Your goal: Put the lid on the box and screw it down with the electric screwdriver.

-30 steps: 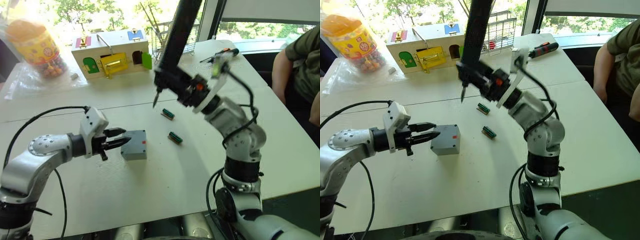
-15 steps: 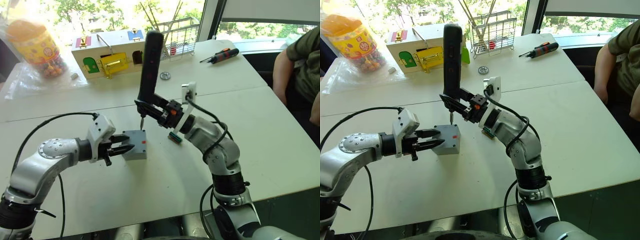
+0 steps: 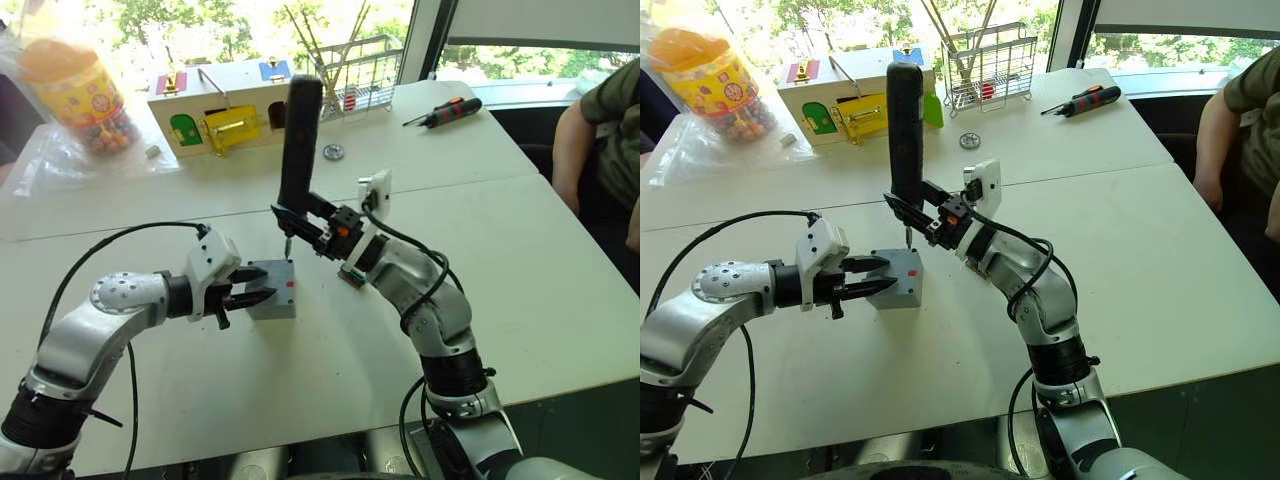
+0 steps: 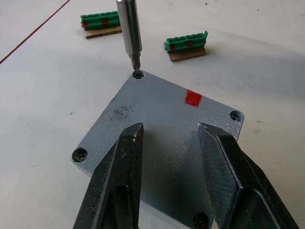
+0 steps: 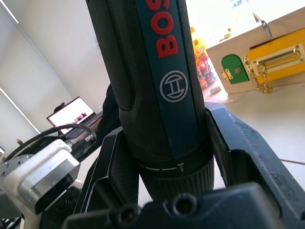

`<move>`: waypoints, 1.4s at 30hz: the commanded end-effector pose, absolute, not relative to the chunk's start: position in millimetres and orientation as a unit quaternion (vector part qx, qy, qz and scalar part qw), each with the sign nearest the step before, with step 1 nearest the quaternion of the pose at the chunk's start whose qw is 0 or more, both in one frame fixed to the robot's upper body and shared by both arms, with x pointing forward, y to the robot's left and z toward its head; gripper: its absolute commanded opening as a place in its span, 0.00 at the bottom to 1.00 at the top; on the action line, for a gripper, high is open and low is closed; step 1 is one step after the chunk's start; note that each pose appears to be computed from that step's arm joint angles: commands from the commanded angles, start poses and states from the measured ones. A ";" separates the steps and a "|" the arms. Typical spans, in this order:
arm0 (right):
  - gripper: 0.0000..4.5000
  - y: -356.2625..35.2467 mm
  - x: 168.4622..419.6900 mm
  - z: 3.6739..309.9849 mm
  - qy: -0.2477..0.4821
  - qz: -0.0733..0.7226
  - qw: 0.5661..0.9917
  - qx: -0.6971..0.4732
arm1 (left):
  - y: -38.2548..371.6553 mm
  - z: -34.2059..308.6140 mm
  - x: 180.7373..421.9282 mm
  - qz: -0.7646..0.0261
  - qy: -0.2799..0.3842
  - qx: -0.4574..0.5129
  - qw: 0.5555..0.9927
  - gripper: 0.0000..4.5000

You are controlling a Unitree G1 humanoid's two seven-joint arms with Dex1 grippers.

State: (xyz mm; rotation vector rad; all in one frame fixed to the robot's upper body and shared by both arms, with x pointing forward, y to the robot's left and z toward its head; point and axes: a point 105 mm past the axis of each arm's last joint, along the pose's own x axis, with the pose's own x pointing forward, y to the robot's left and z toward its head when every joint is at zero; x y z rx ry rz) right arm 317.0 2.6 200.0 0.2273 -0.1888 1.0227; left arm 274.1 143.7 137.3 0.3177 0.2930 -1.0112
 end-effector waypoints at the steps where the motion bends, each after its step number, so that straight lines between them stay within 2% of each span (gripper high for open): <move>1: 0.39 7.5 308.2 216.1 -0.127 0.501 0.849 0.110 | 145.9 132.1 274.4 -0.477 0.150 0.151 0.853 0.40; 42: 0.39 -4.6 322.9 192.0 -0.109 0.465 0.873 0.100 | 137.5 128.8 277.3 -0.492 0.147 0.162 0.843 0.40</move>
